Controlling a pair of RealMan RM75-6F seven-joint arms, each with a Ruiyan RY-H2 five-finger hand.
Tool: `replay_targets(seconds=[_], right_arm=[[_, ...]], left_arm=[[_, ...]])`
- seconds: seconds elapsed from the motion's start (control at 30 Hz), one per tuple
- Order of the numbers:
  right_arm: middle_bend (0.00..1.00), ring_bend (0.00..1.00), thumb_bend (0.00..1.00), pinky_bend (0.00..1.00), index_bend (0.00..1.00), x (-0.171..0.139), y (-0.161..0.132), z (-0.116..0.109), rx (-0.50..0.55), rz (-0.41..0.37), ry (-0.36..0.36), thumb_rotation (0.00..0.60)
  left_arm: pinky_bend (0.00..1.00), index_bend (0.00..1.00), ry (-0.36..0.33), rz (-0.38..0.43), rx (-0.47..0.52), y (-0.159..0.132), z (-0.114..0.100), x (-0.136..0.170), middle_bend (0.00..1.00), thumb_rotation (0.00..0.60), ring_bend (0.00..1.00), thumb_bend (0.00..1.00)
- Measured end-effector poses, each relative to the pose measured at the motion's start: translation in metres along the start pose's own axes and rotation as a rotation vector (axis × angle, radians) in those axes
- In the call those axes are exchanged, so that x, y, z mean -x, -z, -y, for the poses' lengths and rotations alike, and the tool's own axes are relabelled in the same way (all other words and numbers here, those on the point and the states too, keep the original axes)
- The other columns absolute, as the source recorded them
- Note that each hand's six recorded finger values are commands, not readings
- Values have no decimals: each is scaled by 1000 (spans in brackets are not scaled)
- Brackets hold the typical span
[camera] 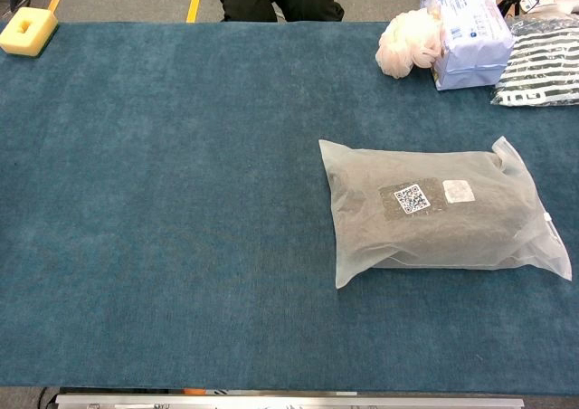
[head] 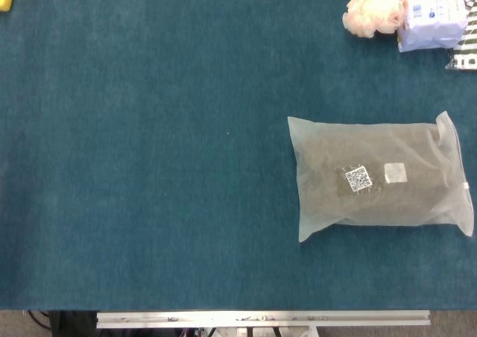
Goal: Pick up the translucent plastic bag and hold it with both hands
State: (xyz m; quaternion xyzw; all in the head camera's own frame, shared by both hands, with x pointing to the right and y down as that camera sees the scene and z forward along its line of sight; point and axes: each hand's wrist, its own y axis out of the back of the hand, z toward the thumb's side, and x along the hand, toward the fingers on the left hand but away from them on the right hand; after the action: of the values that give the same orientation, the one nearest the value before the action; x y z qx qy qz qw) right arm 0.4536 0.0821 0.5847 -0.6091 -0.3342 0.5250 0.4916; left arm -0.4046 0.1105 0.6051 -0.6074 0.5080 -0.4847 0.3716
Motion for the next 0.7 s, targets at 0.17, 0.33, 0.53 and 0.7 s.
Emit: replay_targets(seconds=[0.17,0.33,0.53,0.7], right_arm=[[74,57,0,296,0,-4,-5,4,-7,-15,-14,600],[74,57,0,295,0,-10,-12,13,-23,-49,-44,600],[74,49,0,291,0,-13,-21,38,-36,-84,-111,600],[34,10,0,257,0,-15,-31,67,-67,-119,-184,600]], left_arm=[[241,241,8,1,3,2,2,-1,183,600,137,448],[241,241,4,4,10,4,1,0,183,600,137,448],[241,241,11,4,15,6,3,1,183,600,137,448],[241,241,11,-1,23,9,2,2,183,600,137,448]])
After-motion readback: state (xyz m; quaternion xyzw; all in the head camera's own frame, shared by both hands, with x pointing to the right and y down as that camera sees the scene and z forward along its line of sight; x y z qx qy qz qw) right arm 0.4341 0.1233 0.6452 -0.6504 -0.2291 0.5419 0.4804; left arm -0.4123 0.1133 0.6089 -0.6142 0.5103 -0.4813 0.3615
